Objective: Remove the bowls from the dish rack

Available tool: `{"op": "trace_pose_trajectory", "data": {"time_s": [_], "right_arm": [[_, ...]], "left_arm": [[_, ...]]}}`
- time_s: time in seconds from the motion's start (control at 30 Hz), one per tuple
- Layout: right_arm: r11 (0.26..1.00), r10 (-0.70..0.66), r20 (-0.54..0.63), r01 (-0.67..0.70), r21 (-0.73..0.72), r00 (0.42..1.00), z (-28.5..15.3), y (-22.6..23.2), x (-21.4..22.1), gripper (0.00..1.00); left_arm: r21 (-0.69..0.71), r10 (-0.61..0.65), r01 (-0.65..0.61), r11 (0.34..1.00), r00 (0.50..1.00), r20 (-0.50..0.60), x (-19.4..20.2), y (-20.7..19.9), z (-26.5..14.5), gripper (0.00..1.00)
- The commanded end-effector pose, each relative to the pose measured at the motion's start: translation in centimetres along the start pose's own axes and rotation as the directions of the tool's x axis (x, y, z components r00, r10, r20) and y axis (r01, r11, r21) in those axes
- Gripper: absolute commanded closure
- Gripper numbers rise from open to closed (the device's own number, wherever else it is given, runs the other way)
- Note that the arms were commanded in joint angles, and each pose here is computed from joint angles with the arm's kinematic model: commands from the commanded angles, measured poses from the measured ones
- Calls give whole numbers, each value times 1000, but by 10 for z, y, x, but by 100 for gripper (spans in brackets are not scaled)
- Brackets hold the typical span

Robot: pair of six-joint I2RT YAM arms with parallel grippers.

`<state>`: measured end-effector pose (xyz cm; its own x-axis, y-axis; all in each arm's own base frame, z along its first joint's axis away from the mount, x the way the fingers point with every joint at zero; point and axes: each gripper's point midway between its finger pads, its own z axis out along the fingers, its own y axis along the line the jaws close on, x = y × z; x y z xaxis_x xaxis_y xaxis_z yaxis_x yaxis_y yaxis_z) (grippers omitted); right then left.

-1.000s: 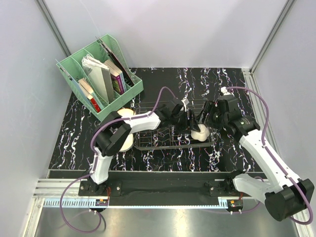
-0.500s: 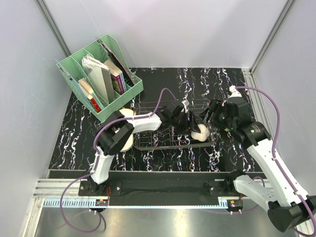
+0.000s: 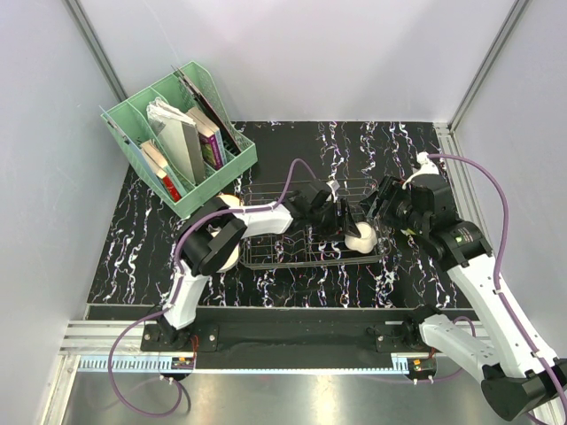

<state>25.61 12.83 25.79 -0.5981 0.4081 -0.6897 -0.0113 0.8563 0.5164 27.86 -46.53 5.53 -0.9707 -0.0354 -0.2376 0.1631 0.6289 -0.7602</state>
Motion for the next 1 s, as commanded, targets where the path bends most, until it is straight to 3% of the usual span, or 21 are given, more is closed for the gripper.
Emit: {"op": "trace_pose_trajectory", "data": {"time_s": [0.0,0.57,0.97], "right_arm": [[1000,-4,41,5,-23,999,-5,9,-13,30],[1000,24,11,-24,-7,1000,2,-1,4,31],[999,24,4,-24,30,1000,8,-10,8,31]], "left_arm": [[4,-6,6,1000,1000,16,-1,8,8,29],[362,-37,26,932,999,21,4,-41,-2,33],[441,-13,3,898,1000,21,3,-57,-15,41]]}}
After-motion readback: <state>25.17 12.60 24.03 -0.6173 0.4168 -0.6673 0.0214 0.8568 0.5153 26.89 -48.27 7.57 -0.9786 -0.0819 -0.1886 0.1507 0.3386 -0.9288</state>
